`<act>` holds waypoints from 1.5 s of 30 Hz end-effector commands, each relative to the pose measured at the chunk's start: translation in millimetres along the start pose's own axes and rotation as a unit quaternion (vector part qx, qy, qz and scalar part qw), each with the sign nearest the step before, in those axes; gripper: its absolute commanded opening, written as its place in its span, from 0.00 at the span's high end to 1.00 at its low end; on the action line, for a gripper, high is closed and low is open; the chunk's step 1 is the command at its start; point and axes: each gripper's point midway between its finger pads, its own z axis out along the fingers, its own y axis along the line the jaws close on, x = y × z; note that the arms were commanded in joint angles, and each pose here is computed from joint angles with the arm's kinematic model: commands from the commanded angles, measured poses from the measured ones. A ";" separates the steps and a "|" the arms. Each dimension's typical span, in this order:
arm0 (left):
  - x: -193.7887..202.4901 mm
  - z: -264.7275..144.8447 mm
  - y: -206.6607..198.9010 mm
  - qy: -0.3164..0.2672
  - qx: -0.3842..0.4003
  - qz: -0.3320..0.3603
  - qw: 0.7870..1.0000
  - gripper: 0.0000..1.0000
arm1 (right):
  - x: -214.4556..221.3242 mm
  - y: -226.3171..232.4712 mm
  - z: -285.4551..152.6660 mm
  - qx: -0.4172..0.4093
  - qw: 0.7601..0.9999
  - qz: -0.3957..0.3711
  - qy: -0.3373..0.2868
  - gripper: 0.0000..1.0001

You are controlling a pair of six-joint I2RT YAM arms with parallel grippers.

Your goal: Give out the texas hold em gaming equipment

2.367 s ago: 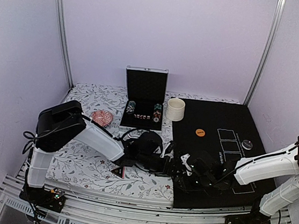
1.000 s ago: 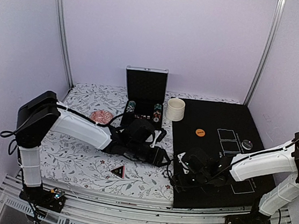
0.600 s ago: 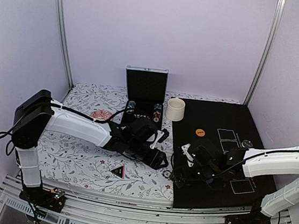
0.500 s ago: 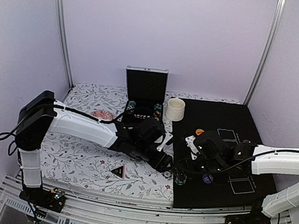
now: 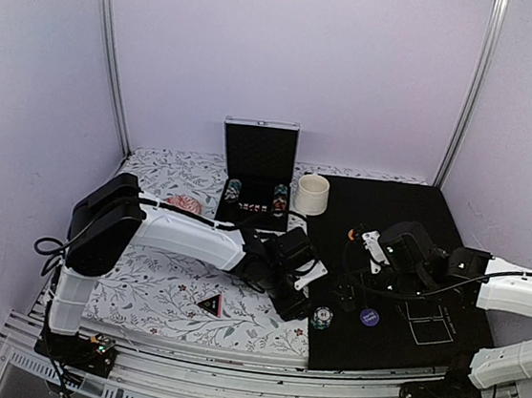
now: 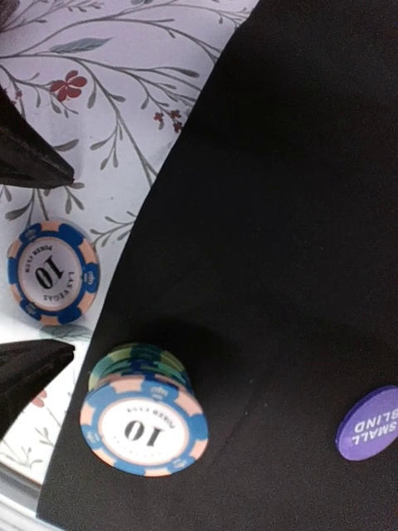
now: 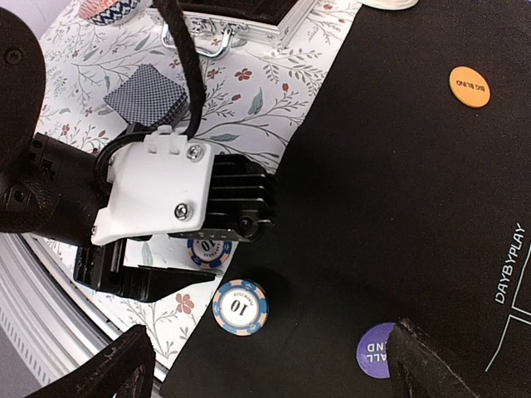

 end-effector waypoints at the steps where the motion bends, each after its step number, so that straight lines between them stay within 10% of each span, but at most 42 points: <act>1: 23.2 13.9 -7.4 0.054 0.017 0.011 0.998 0.36 | 5.0 -10.3 -5.4 0.013 1.000 0.011 -0.004 0.01; 20: 61.5 21.8 -6.5 0.135 -0.037 0.057 0.989 0.35 | 6.2 -12.3 -5.8 0.013 1.000 0.000 -0.007 0.01; 45: 50.8 -5.2 -0.7 0.123 -0.062 0.025 0.990 0.69 | 4.6 -14.4 -10.9 0.014 1.000 0.004 -0.017 0.01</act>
